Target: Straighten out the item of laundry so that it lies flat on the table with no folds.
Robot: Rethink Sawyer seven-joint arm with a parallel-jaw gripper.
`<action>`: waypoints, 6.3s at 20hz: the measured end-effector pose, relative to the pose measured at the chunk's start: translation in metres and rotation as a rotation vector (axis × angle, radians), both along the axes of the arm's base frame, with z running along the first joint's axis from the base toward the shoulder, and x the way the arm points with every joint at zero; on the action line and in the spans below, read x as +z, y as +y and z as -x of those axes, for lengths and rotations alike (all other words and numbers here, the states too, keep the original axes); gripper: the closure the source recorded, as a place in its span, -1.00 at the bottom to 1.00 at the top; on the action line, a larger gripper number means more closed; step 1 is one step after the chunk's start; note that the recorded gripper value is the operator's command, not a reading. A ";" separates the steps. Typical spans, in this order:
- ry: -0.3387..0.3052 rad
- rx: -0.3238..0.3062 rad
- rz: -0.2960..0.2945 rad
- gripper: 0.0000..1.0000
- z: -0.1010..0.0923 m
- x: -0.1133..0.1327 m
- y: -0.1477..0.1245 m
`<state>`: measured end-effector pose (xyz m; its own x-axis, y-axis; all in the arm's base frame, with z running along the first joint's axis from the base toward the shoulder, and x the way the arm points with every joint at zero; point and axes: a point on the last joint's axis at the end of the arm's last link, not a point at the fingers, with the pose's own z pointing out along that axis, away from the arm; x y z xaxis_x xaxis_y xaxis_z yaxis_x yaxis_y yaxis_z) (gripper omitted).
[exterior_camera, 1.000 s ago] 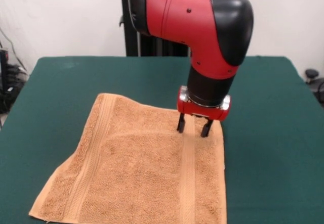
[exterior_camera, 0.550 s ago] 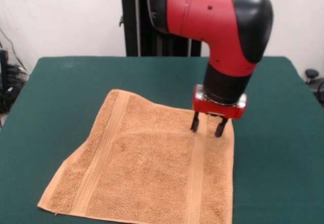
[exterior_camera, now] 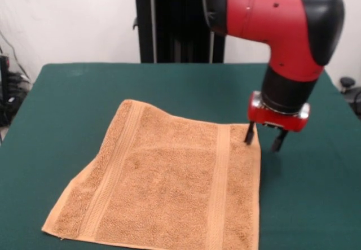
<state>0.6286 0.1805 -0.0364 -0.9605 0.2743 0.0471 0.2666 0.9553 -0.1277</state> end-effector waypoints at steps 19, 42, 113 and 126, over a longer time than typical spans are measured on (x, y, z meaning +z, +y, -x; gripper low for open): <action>0.000 -0.166 0.008 -1.00 -0.002 -0.008 -0.023; -0.021 -0.157 0.013 1.00 -0.005 -0.010 -0.024; -0.125 -0.185 -0.009 -1.00 0.114 -0.007 0.058; -0.125 -0.275 -0.014 -1.00 0.118 -0.006 0.068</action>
